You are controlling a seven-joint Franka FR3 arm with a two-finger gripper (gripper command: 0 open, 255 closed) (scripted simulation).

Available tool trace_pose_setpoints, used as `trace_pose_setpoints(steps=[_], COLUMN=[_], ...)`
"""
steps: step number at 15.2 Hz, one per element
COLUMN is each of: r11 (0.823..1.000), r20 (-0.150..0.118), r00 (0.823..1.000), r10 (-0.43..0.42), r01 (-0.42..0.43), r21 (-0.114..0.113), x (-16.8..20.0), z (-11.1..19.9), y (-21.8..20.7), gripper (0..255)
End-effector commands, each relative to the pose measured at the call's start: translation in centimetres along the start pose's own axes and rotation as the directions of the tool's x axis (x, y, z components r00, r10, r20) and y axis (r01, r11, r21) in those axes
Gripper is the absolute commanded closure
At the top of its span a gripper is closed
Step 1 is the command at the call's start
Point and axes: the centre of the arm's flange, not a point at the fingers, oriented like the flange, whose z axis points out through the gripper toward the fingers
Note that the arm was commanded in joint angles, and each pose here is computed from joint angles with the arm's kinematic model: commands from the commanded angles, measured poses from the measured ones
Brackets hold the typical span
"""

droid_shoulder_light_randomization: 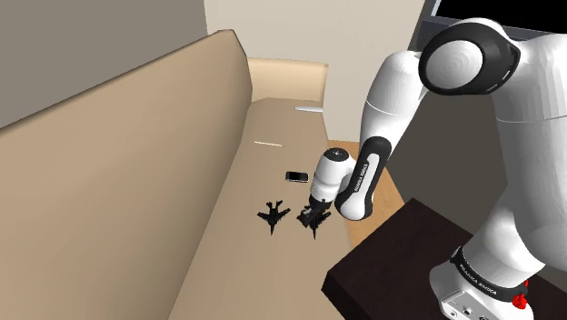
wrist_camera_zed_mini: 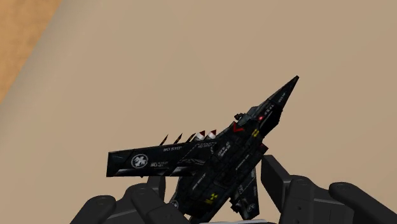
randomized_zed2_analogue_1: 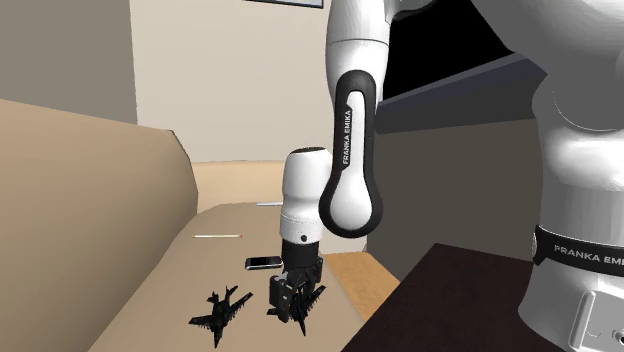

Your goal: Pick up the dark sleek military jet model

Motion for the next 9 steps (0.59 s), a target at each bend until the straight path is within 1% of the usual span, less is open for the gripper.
trace_pose_setpoints(steps=[1, 4, 9], r11=[1.0, 1.0, 1.0], r20=[0.001, 0.001, 0.001], r00=[1.0, 1.0, 1.0], r10=[-0.001, -0.001, -0.001], r01=[0.001, 0.001, 0.001], r21=[0.0, 0.0, 0.0], x=[0.0, -0.1, 0.2], z=[0.1, 0.1, -2.6], y=[-0.1, -0.1, 0.0], gripper=[255, 255, 255])
